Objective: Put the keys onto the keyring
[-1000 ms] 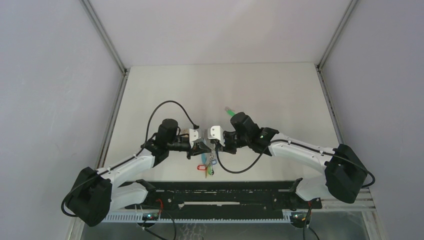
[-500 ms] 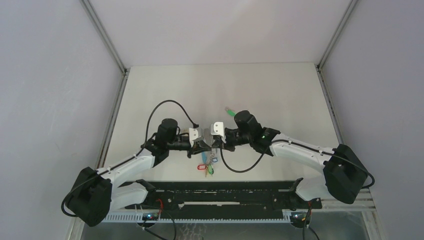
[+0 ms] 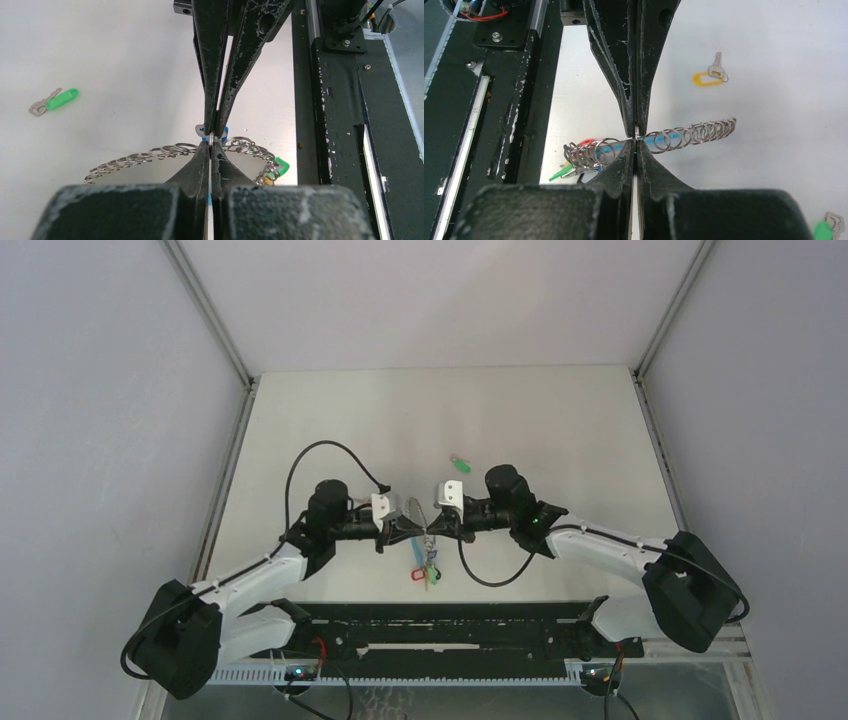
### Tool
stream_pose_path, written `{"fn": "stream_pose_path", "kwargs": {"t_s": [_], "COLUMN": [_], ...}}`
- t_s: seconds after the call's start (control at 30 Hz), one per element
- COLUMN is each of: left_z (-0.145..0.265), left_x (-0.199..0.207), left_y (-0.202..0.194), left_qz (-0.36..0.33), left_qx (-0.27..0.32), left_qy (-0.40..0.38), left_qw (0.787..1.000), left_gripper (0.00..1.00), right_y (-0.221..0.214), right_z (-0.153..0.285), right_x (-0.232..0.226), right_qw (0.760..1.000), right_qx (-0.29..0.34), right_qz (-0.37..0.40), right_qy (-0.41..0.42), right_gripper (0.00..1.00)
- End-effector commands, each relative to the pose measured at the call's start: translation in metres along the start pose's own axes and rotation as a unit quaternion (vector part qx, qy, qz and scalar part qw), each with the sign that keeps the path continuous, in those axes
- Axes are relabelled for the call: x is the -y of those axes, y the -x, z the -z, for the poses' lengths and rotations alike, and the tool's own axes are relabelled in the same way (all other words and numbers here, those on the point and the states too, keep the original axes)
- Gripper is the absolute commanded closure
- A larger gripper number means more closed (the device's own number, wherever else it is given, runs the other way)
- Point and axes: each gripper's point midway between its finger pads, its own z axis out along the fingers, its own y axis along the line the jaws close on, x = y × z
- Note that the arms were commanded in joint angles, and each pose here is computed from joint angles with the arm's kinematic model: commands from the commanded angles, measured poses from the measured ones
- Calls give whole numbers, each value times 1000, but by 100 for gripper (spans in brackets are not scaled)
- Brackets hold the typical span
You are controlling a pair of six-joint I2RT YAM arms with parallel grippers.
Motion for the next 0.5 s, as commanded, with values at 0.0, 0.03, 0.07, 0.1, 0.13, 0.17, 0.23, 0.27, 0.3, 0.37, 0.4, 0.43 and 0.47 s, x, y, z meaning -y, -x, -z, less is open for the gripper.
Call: {"fn": "stream_pose_path", "kwargs": {"t_s": [0.0,0.03,0.07,0.1,0.13,0.17,0.23,0.27,0.3,0.37,0.4,0.43,0.47], "left_z": [3,4,4,4,3,3,3,3,3,3,3,3,3], "left_x": [-8,-9,-9,-9,-9,-8,-8,-8,-7,-8,-9,-9,-9], "left_y": [27,27,27,27,26,27,27,28,28,29,28,27,28], "left_qz": [-45,-46,-47,-47,-45,-45,-45,-45,-44,-43,-41,-39,-39], "left_qx": [39,39,39,39,39,40,43,46,48,51,51,51,53], "left_qy": [21,23,23,23,23,22,21,22,22,24,28,29,30], "left_qw": [998,998,998,998,998,998,998,998,998,997,997,998,997], "left_gripper": [100,100,100,100,100,100,100,100,100,100,100,100,100], "right_y": [22,19,18,17,17,19,19,20,20,18,15,10,5], "right_z": [15,19,23,26,28,31,34,35,36,37,39,41,44], "right_x": [1,1,1,0,-1,-2,-2,-2,-1,6,11,17,23], "right_qw": [999,999,999,999,999,998,998,998,998,996,994,991,987], "right_qx": [27,21,21,22,25,28,29,30,30,26,20,10,2], "right_qz": [6,1,-3,-9,-14,-15,-17,-17,-20,-37,-51,-69,-91], "right_qy": [-21,-28,-36,-42,-45,-47,-51,-52,-56,-78,-91,-111,-134], "right_gripper": [100,100,100,100,100,100,100,100,100,100,100,100,100]}}
